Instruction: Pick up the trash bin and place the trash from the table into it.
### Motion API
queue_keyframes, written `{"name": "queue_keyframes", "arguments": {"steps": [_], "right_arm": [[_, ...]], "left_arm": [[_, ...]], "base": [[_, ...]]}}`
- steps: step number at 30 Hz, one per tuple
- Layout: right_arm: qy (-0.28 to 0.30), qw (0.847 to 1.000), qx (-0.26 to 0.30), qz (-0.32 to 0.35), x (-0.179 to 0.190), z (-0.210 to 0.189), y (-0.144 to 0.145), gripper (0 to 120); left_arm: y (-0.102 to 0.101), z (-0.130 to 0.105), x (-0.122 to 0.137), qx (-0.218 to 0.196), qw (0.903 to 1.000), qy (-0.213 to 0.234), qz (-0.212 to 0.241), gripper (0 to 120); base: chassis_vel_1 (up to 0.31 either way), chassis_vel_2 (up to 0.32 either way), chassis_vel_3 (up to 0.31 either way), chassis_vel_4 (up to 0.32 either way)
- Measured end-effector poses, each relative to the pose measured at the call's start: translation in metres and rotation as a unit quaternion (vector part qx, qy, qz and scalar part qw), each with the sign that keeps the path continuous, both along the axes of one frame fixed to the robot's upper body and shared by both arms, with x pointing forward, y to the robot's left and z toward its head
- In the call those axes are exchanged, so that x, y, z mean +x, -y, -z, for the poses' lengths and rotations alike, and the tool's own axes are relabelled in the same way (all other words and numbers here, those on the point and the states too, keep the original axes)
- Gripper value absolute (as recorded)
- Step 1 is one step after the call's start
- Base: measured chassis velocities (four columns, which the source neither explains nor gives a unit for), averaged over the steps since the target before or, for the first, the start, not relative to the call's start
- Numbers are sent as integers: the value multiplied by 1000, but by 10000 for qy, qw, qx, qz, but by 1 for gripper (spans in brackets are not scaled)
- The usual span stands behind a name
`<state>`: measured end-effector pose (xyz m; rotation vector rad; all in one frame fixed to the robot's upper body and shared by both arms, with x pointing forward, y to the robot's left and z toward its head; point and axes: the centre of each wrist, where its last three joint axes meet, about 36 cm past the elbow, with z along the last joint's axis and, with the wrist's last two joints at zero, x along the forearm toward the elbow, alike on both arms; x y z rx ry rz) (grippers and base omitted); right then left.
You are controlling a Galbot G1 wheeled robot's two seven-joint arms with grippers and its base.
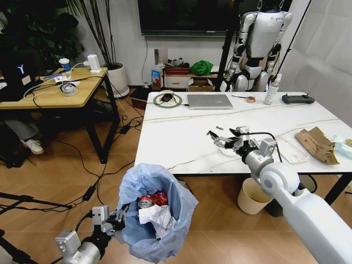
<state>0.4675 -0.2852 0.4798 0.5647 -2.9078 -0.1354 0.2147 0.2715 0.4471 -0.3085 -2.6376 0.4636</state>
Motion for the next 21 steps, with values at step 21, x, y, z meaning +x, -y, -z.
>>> {"name": "queue_keyframes", "arguments": {"steps": [21], "right_arm": [[-1379, 9854, -1000, -69, 44, 33, 17, 100]], "left_arm": [[-3, 2, 1, 37, 10000, 32, -31, 0]], "base": [[0, 0, 0, 0]]}}
